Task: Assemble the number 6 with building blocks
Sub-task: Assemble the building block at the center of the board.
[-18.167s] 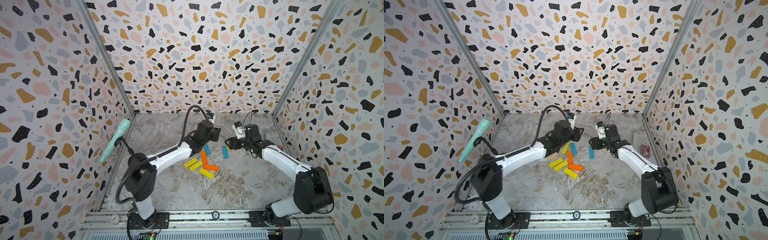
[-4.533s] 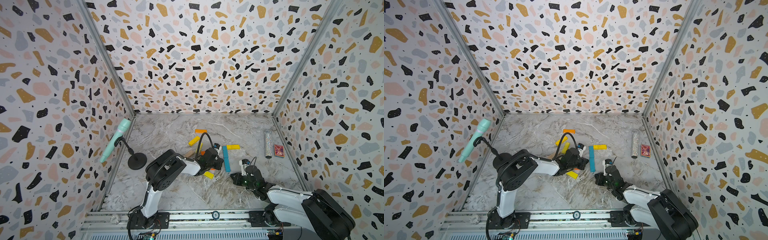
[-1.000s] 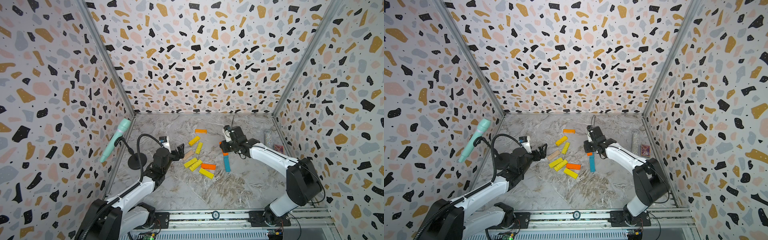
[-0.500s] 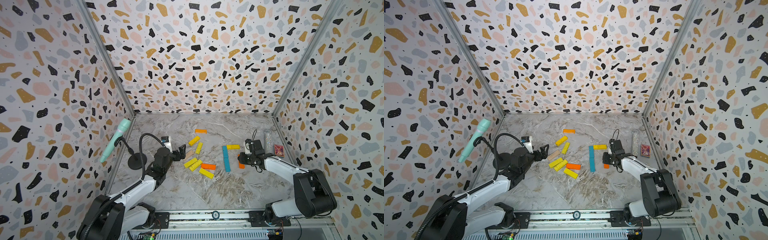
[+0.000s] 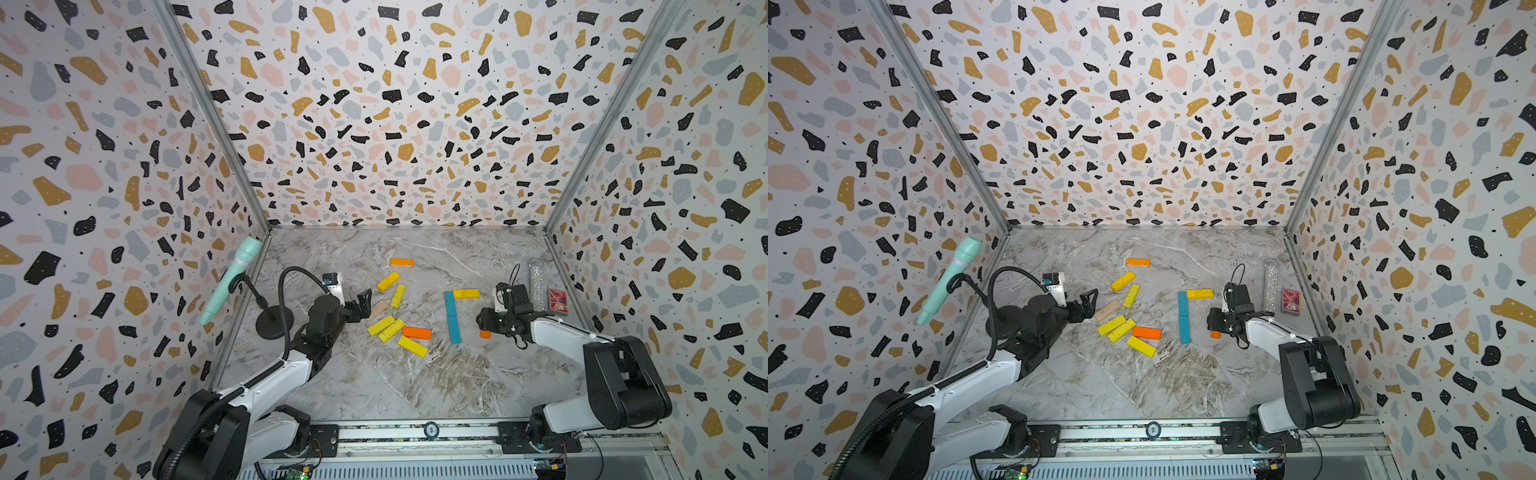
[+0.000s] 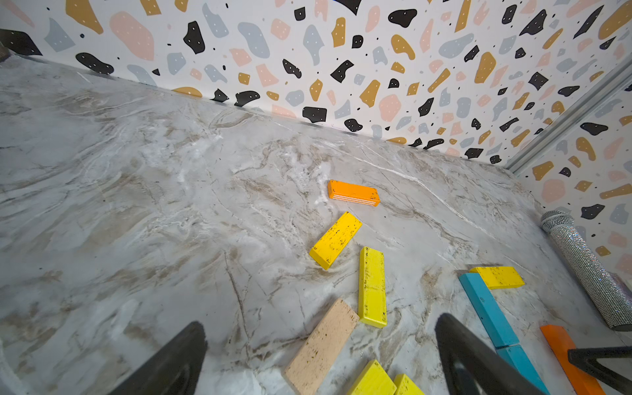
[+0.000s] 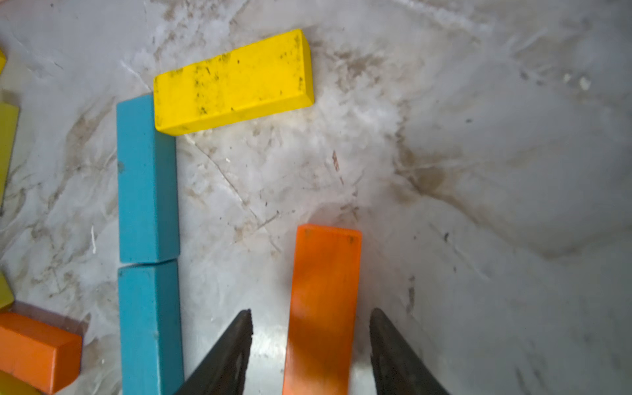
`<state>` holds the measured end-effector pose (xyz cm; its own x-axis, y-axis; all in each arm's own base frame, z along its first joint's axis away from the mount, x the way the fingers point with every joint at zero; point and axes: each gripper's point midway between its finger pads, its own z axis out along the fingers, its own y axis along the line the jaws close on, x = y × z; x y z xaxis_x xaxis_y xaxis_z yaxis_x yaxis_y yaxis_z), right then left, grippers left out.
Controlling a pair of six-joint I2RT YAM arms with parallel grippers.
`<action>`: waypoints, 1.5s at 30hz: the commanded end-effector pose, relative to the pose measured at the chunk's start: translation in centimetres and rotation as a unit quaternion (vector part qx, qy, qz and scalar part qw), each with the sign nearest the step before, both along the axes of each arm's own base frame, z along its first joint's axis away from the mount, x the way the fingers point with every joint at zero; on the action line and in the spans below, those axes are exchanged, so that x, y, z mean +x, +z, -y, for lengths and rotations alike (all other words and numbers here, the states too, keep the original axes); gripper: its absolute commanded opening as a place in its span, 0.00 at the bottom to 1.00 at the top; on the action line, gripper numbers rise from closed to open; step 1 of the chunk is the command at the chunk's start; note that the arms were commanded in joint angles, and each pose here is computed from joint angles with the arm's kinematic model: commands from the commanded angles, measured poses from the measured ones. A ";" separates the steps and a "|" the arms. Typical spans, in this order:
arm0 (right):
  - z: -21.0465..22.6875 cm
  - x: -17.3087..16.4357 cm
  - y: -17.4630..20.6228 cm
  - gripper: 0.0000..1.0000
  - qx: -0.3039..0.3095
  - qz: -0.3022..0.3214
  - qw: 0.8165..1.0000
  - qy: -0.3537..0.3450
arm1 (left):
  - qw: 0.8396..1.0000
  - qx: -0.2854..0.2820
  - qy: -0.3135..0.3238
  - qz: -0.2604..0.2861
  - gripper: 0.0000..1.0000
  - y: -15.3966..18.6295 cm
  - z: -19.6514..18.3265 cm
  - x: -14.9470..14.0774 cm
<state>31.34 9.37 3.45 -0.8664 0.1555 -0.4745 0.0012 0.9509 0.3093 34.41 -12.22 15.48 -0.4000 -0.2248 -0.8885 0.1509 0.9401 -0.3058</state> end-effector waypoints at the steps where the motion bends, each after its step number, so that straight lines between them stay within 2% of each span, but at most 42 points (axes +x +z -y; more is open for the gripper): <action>1: -0.9 -1.6 0.8 0.57 0.036 -0.001 0.999 0.004 | 1.000 -0.004 -0.001 0.023 1.00 1.0 -0.1 0.1; 10: -3.2 -3.5 0.0 0.57 0.071 -0.010 0.997 0.015 | 1.000 -0.003 -0.006 0.017 0.99 0.7 0.1 0.1; 28: -5.8 -0.2 1.2 0.56 0.098 0.024 0.994 0.028 | 1.000 -0.002 -0.012 0.014 1.00 0.4 0.4 0.2; 37: -6.3 1.5 1.9 0.55 0.102 0.044 0.993 0.030 | 0.999 -0.002 -0.043 0.011 1.00 0.0 1.9 0.2; 39: -6.5 1.7 2.2 0.55 0.105 0.048 0.993 0.032 | 0.998 -0.001 -0.057 0.010 0.90 -0.1 2.6 0.1; 43: -6.4 1.9 3.1 0.55 0.104 0.057 0.992 0.033 | 0.996 -0.016 -0.084 0.000 0.63 -0.3 4.4 0.1; 45: -6.0 1.7 3.6 0.55 0.098 0.062 0.993 0.030 | 0.995 -0.024 -0.100 -0.009 0.45 -0.4 5.5 0.2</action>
